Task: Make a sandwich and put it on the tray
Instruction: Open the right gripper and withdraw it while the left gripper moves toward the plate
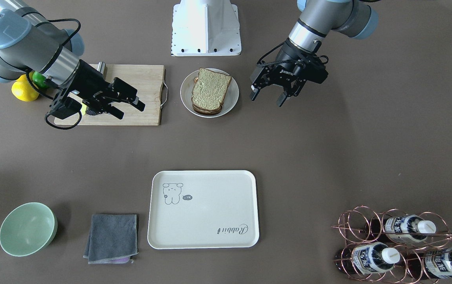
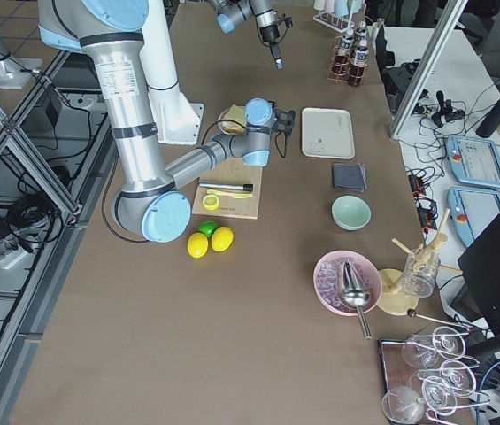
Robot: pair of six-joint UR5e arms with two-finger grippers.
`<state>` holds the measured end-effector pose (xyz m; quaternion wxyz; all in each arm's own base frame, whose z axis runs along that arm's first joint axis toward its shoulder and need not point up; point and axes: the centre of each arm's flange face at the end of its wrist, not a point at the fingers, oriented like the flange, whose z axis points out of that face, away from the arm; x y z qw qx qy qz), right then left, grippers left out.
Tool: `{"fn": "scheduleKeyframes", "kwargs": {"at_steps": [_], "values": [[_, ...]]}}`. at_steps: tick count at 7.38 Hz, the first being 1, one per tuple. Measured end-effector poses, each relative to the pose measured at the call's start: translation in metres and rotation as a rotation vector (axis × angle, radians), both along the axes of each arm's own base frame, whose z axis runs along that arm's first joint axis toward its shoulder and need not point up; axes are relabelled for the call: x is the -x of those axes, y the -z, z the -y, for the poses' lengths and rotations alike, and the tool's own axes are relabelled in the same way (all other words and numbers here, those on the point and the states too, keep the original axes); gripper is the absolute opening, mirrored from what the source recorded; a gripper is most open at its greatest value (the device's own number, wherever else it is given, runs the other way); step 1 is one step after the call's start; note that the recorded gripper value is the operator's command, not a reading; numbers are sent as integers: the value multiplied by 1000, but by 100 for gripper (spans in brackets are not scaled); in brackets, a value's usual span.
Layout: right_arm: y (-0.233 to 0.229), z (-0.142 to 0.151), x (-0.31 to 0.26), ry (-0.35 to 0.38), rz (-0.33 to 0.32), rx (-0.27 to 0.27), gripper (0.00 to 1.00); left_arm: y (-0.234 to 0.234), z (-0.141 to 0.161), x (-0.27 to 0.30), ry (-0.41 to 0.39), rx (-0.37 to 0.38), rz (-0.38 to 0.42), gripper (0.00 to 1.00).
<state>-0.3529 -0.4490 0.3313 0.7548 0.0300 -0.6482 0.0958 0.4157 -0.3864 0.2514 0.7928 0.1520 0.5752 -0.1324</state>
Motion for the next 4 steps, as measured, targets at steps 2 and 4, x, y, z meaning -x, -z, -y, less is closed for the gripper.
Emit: {"fn": "scheduleKeyframes", "kwargs": {"at_steps": [2,4], "values": [[-10,26,-29,21,-110,-44,100,-4,-30,-33,3,-15,14,97],[-38,45,-64,48,-228,-144,100,-12,-54,-59,3,-29,37,97]]}}
